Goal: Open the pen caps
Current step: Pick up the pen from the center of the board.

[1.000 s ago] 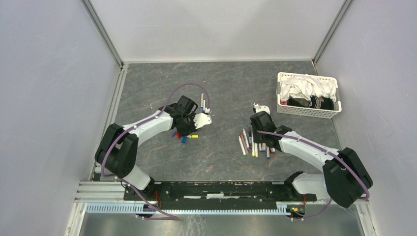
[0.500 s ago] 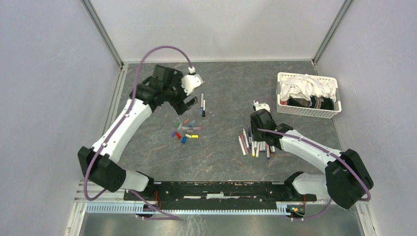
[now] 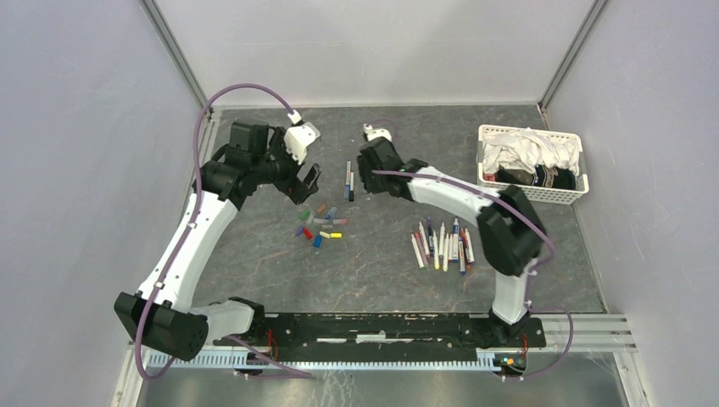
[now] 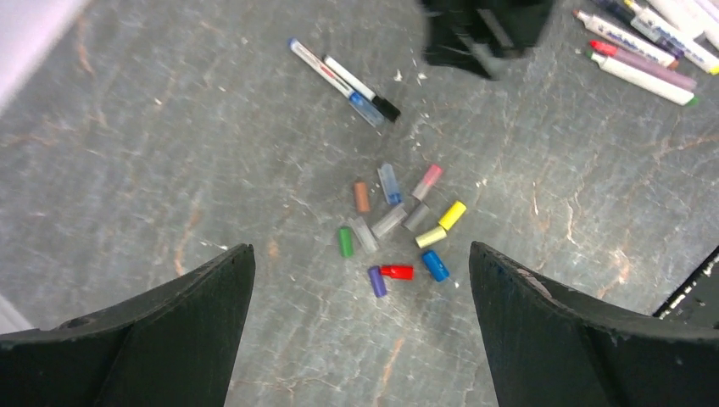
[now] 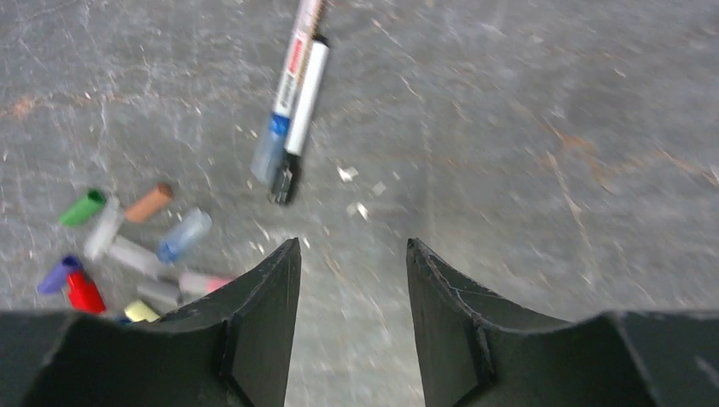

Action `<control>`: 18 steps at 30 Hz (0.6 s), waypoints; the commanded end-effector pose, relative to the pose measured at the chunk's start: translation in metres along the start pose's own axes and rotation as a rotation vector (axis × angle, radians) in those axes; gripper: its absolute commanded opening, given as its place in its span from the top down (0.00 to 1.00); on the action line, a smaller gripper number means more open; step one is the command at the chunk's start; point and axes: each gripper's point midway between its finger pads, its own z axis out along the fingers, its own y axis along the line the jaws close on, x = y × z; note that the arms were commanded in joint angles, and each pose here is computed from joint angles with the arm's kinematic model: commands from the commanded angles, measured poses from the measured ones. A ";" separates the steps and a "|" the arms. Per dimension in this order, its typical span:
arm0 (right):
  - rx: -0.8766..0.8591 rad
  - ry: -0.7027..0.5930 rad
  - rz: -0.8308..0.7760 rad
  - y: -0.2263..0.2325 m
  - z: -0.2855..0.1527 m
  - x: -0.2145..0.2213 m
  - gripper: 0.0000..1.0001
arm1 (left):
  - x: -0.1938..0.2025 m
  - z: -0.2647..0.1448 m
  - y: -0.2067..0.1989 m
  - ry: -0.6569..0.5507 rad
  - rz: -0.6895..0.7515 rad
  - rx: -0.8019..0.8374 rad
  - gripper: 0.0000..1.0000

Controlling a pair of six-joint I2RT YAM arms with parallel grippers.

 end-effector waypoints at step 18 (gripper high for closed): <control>0.041 0.035 0.023 0.045 0.118 -0.008 0.61 | 0.048 0.003 -0.040 0.032 -0.049 0.114 0.00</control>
